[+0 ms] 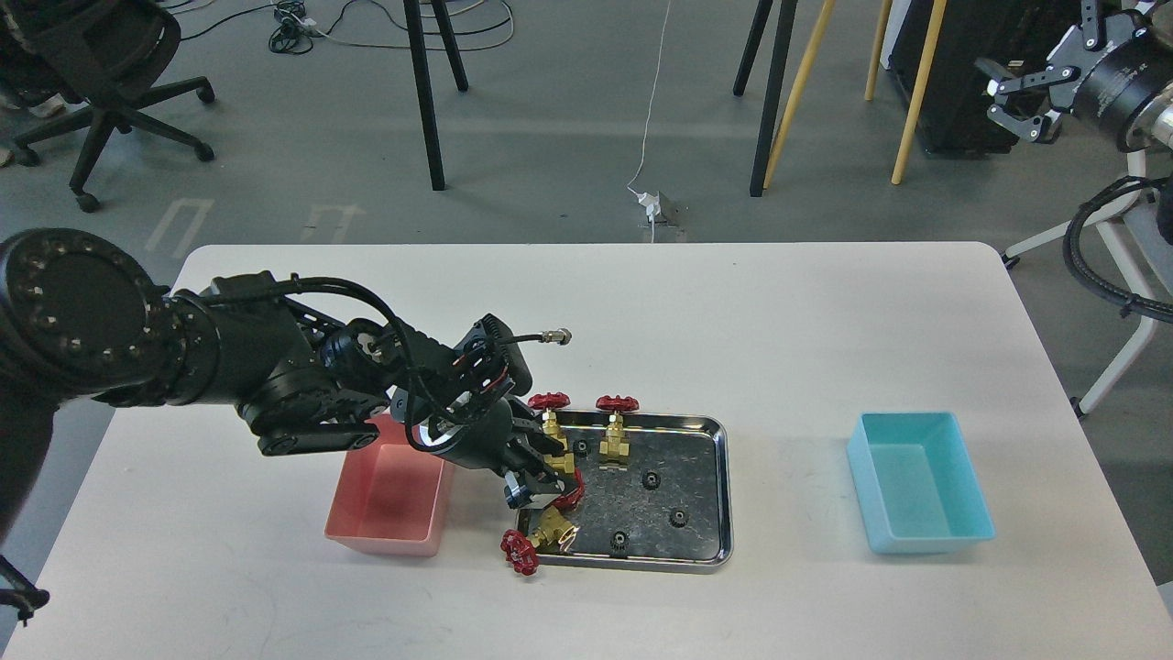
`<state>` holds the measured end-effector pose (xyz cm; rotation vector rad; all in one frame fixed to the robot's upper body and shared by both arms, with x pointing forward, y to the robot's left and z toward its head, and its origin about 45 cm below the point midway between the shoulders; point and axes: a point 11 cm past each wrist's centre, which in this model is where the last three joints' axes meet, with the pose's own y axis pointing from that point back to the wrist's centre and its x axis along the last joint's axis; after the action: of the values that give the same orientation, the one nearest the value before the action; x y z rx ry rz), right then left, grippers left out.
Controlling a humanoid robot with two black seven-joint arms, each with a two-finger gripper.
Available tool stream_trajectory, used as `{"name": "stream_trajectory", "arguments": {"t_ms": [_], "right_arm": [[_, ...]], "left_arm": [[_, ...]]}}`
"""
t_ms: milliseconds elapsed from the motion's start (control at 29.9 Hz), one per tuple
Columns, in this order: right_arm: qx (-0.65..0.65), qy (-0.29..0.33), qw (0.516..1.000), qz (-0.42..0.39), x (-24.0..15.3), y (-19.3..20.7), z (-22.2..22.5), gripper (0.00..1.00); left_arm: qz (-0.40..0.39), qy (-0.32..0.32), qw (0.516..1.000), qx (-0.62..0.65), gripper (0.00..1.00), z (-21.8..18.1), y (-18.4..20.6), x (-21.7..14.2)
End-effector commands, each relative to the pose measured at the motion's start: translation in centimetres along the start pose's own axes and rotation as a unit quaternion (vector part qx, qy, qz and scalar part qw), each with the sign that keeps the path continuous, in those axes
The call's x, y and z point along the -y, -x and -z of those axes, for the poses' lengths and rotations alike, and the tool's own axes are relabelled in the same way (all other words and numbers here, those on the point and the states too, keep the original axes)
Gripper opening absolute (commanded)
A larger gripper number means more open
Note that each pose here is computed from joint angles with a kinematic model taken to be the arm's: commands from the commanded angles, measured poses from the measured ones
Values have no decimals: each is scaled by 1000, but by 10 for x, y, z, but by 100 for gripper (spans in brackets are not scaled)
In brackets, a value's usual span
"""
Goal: Place valve in pink box and gear in blue box
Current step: 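Close the left gripper around the brass valve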
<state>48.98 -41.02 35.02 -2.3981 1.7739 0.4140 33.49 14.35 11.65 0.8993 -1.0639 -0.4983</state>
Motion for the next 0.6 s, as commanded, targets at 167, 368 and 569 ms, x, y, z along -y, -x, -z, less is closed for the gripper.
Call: {"name": "stream_trajectory", "arguments": {"t_ms": [167, 368, 569], "right_arm": [[-1, -1, 1000, -1, -1, -1, 1, 99], [0, 1, 1000, -2, -1, -1, 0, 99], [0, 0, 1000, -2, -1, -1, 0, 99]], "left_arm": [[-7, -2, 1000, 2, 28, 2, 0, -2], [-13, -2, 1000, 3, 22, 2, 0, -4], [-15, -4, 1000, 3, 21, 4, -1, -8]]}}
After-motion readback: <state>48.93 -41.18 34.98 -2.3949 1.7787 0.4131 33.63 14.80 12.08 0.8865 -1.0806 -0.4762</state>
